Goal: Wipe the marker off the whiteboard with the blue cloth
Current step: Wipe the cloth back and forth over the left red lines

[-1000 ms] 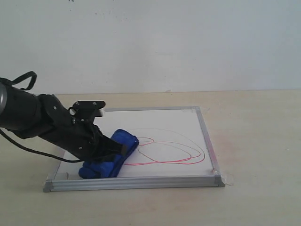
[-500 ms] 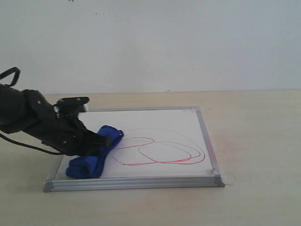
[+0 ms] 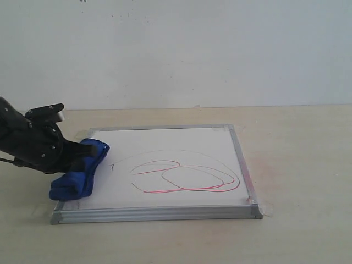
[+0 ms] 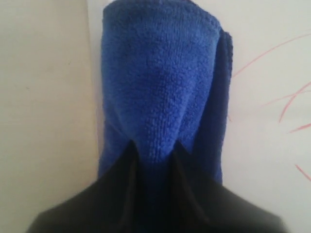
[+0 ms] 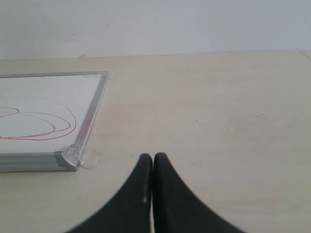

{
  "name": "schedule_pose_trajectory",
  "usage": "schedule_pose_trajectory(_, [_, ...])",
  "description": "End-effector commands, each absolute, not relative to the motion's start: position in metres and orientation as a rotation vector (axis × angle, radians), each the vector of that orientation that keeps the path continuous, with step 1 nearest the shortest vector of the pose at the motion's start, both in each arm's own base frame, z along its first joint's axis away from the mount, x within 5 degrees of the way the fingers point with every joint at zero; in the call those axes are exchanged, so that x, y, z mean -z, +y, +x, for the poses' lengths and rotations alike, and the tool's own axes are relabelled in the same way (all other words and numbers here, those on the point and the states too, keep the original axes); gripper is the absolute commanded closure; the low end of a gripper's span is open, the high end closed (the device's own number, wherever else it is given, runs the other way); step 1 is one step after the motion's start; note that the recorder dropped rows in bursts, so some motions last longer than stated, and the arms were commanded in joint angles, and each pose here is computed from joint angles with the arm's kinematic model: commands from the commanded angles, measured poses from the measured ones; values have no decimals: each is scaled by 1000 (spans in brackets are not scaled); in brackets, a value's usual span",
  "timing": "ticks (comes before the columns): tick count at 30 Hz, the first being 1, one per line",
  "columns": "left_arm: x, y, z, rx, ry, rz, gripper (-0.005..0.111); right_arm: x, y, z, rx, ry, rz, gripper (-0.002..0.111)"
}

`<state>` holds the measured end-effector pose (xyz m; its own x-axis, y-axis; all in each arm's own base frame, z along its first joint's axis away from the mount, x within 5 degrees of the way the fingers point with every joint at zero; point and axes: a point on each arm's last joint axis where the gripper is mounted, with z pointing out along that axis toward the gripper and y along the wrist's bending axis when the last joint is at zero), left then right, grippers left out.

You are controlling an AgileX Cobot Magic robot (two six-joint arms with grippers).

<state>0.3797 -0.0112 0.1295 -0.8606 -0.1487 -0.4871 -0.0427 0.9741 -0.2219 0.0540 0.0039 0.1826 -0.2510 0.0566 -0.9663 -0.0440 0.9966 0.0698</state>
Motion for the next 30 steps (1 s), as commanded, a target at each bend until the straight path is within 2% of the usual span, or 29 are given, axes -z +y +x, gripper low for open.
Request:
schedule_pose_trajectory(1, [-122,-30,385,309,2594,-146,102,-184,3,54,-87,1806,11,108])
schedule_pose_trajectory(10, [-135,-107,431,419,2494,70,102,-184,3,54,-87,1806,11,108])
schedule_pose_trajectory(14, [-134,-118,445,435,2481,115,102,-184,3,54,-87,1806,11,108])
schedule_pose_trajectory(16, [-130,-102,447,405,2520,108,102,-184,3,54,-87,1806,11,108])
schedule_pose_trajectory(20, [-121,-39,441,269,2709,-14,102,-184,3,54,-87,1806,11,108])
schedule_pose_trajectory(23, [-132,8,435,195,2763,-100,102,-184,3,54,-87,1806,11,108])
schedule_pose_trajectory(27, [-144,19,434,183,2736,-111,102,-184,3,54,-87,1806,11,108])
schedule_pose_trajectory(30, [-143,-1,434,190,2737,-28,102,-184,3,54,-87,1806,11,108])
